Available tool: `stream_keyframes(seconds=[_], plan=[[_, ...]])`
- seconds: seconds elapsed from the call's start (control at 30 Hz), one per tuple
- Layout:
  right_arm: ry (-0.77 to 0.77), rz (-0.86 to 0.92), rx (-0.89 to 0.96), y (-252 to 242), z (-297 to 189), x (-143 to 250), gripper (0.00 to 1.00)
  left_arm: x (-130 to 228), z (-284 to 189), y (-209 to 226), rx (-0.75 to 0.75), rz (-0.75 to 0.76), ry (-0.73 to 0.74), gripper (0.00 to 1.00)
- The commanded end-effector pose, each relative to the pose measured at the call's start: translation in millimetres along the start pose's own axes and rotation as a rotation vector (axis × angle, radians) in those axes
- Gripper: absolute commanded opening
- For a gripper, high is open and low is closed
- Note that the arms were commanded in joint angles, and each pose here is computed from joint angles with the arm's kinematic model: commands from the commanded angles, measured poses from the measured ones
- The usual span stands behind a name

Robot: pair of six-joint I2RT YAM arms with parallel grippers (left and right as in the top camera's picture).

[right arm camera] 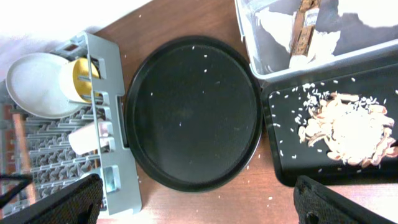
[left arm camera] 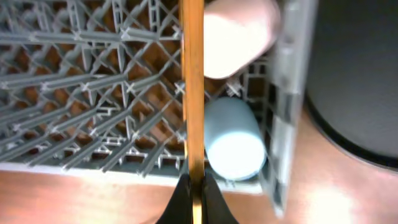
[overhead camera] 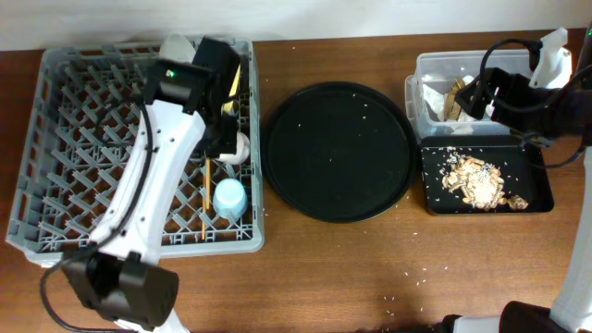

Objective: Sort waste into correct bins and load items into the dishwasher rack

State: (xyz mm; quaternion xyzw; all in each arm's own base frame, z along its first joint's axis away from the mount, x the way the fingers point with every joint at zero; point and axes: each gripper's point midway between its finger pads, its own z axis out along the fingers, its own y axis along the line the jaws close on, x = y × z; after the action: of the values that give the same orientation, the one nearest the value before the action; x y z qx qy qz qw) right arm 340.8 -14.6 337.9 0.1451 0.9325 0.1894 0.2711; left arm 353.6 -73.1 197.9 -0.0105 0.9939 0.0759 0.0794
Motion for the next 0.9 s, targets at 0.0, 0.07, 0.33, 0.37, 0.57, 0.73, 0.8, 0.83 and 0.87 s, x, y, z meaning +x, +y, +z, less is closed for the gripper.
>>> stream_keyframes(seconds=[0.0,0.07,0.33,0.37,0.57,0.73,0.8,0.83,0.87], plan=[[-0.002,-0.006,0.010,-2.2,0.0,-0.9,0.99,11.8,50.6,18.0,-0.044,-0.089,0.072,0.01],[-0.002,-0.006,0.010,-2.2,0.0,-0.9,0.98,16.6,72.8,28.4,-0.049,-0.125,0.096,0.01],[-0.002,-0.006,0.010,-2.2,0.0,-0.8,0.99,31.8,111.8,54.4,-0.059,-0.112,0.151,0.00],[-0.002,-0.006,0.010,-2.0,0.0,-0.7,0.98,31.7,112.6,54.1,-0.058,-0.103,0.149,0.00],[-0.002,-0.006,0.010,-2.0,0.0,-0.7,0.98,27.2,116.9,53.1,-0.056,-0.061,0.128,0.01],[-0.002,-0.006,0.009,-2.0,0.0,-0.7,0.99,22.7,117.4,52.4,-0.052,-0.065,0.110,0.50],[-0.002,-0.006,0.009,-2.0,0.0,-0.7,0.98,21.4,116.9,52.2,-0.051,-0.066,0.104,0.54],[-0.002,-0.006,0.010,-2.2,0.0,-0.8,0.99,19.3,114.9,51.6,-0.046,-0.068,0.099,0.55],[-0.002,-0.006,0.010,-2.2,0.0,-0.8,0.99,16.6,111.3,50.6,-0.037,-0.069,0.093,0.55]])
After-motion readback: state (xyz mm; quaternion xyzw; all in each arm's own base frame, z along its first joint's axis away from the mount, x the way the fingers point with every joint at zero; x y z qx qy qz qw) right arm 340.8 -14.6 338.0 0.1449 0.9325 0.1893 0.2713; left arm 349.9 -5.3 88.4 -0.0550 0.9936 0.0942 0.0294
